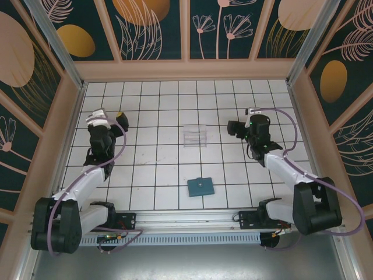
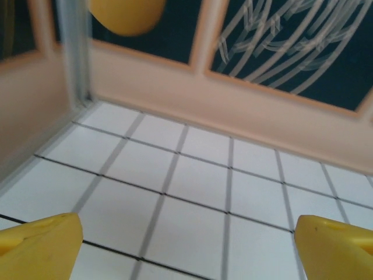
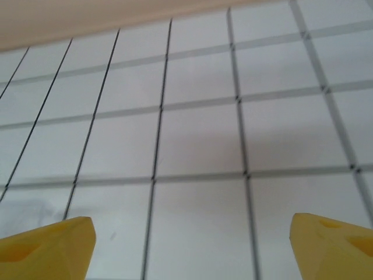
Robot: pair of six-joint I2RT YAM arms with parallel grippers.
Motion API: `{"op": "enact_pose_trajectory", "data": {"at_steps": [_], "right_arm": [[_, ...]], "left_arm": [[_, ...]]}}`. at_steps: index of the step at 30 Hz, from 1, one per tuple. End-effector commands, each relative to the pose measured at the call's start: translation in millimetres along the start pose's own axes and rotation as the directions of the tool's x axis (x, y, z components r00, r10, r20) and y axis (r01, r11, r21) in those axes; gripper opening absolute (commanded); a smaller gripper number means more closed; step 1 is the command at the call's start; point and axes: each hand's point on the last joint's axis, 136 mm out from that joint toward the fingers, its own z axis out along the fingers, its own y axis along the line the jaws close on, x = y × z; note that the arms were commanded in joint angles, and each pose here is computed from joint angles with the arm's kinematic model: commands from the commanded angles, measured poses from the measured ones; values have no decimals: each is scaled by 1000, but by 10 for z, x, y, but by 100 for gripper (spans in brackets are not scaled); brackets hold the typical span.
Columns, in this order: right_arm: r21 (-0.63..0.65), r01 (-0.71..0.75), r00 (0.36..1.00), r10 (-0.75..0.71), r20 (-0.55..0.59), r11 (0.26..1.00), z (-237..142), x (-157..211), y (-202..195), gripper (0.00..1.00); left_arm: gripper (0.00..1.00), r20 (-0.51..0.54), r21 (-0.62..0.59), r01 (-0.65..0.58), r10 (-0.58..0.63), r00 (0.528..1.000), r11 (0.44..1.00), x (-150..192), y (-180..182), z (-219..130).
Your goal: Take the credit cards out of the card holder
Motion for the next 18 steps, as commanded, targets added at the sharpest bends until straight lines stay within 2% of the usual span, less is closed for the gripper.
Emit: {"op": "enact_pose_trajectory", "data": {"at_steps": [1, 6, 9, 13, 18], "right_arm": [[-48, -59, 969, 46, -244, 997, -219, 513, 296, 84], [-107, -93, 889, 34, -456, 990, -504, 911, 670, 80], [-148, -93, 846, 0, -534, 985, -700, 1081, 925, 80], [-200, -115, 772, -39, -635, 973, -937, 1357, 1294, 79], [-257, -137, 640, -113, -760, 957, -1278, 1887, 1726, 78]], "left_arm": [[92, -196, 110, 90, -68, 978, 990, 273, -262, -52], [89, -321, 191, 164, -96, 942, 968, 424, -485, -138], [88, -372, 232, 171, -75, 925, 958, 473, -602, -207], [89, -377, 244, 169, -67, 924, 955, 466, -616, -267], [90, -361, 235, 160, -67, 930, 959, 421, -587, -302]]}}
